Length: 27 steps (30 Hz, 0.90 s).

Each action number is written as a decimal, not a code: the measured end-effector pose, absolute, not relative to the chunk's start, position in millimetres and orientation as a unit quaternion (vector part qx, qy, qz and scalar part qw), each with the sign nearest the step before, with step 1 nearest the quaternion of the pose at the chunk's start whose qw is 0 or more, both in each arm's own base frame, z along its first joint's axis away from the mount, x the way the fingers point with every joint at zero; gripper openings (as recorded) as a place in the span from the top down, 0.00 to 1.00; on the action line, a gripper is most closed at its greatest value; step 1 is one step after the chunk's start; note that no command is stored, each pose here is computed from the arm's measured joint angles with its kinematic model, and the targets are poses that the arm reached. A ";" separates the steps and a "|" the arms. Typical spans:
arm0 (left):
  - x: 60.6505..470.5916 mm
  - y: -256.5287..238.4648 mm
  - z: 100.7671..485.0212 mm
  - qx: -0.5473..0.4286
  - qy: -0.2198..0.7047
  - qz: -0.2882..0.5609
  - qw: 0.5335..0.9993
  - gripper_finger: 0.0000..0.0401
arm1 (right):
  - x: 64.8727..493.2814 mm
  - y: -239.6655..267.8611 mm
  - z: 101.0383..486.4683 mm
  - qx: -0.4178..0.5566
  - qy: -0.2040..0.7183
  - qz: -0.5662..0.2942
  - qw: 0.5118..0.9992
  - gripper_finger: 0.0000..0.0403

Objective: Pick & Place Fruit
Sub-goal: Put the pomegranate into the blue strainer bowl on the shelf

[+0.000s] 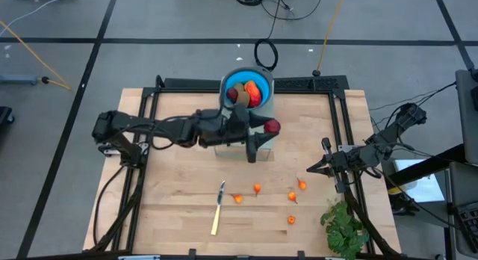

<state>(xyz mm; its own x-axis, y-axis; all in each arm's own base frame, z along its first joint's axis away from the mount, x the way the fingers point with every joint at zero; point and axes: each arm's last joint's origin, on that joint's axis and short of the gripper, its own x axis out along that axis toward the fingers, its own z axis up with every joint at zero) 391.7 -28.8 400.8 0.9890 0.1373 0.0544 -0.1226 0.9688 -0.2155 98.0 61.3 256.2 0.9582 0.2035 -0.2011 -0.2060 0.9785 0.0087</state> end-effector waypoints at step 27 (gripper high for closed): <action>372.9 -21.0 444.5 -0.096 -0.198 -0.362 0.906 0.48 | 97.1 60.6 251.9 -0.019 0.121 0.102 0.987 1.00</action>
